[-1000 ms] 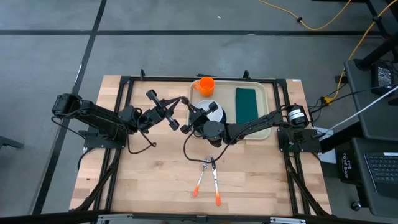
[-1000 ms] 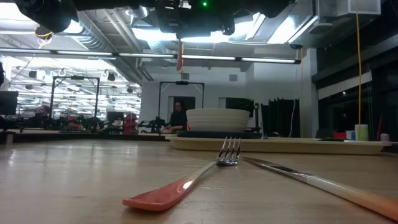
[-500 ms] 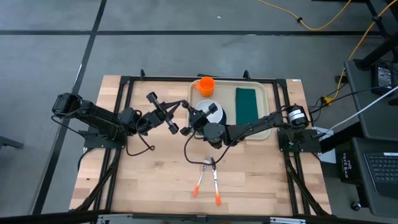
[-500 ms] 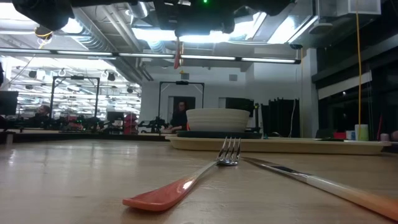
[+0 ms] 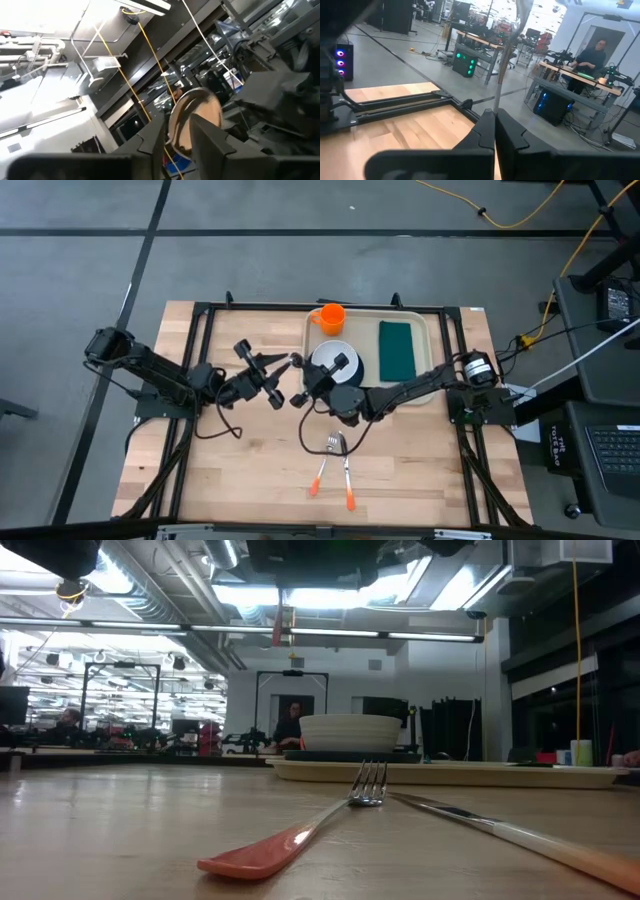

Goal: Set up tray
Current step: Put the orange spoon on the blue napkin on the serving tray

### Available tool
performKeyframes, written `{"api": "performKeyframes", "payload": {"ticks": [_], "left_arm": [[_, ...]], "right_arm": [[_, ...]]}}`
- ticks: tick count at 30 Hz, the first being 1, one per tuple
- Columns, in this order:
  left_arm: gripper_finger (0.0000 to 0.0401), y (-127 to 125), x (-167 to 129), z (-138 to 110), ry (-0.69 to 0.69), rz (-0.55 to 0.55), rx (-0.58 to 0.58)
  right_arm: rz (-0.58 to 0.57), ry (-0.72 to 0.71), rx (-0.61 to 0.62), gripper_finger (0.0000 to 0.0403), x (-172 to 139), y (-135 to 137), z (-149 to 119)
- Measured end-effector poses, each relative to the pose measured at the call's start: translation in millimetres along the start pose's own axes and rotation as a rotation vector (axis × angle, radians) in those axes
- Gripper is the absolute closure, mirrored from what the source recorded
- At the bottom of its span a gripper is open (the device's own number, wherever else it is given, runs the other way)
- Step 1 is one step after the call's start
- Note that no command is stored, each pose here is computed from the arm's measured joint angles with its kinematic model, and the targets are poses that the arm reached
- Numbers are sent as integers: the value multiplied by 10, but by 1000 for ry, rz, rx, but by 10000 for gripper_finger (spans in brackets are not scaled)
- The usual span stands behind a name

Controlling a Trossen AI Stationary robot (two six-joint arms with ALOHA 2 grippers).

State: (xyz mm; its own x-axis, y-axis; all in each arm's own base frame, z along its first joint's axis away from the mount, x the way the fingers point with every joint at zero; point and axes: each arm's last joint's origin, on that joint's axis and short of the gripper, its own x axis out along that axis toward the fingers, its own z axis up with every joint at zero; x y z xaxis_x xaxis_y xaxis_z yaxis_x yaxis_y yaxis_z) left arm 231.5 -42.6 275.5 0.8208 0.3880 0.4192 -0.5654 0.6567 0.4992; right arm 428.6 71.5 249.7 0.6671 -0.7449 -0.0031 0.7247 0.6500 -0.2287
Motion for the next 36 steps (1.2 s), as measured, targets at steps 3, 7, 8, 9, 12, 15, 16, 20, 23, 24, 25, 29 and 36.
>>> {"api": "performKeyframes", "payload": {"ticks": [3,7,8,9,12,15,16,20,23,24,25,29,36], "left_arm": [[293,-17,-24,20,22,10,3],[269,-56,-73,68,36,5,7],[264,-68,-92,83,49,8,19],[260,-80,-111,98,65,13,32],[251,-117,-174,146,104,18,61],[248,-156,-238,174,116,1,76],[248,-171,-268,160,118,-9,80],[253,-209,-369,38,136,-36,50],[256,-210,-420,-57,149,-45,14],[257,-209,-434,-77,150,-49,0],[259,-213,-446,-94,153,-53,-11],[266,-263,-468,-181,213,-84,19],[276,-366,-433,-471,325,-256,-9]], "right_arm": [[11,-3,0,403,-53,31,7],[26,-11,-5,402,-133,54,50],[23,-14,-6,402,-159,48,78],[19,-14,-10,402,-185,40,106],[36,-24,-18,402,-272,5,213],[66,-13,-48,402,-345,-45,294],[73,-1,-52,402,-365,-71,314],[173,98,-22,402,-443,-252,375],[219,181,23,402,-479,-422,413],[209,203,24,402,-494,-472,417],[195,221,25,402,-504,-518,418],[146,314,0,402,-532,-691,369],[99,493,28,402,-543,-1035,297]]}}
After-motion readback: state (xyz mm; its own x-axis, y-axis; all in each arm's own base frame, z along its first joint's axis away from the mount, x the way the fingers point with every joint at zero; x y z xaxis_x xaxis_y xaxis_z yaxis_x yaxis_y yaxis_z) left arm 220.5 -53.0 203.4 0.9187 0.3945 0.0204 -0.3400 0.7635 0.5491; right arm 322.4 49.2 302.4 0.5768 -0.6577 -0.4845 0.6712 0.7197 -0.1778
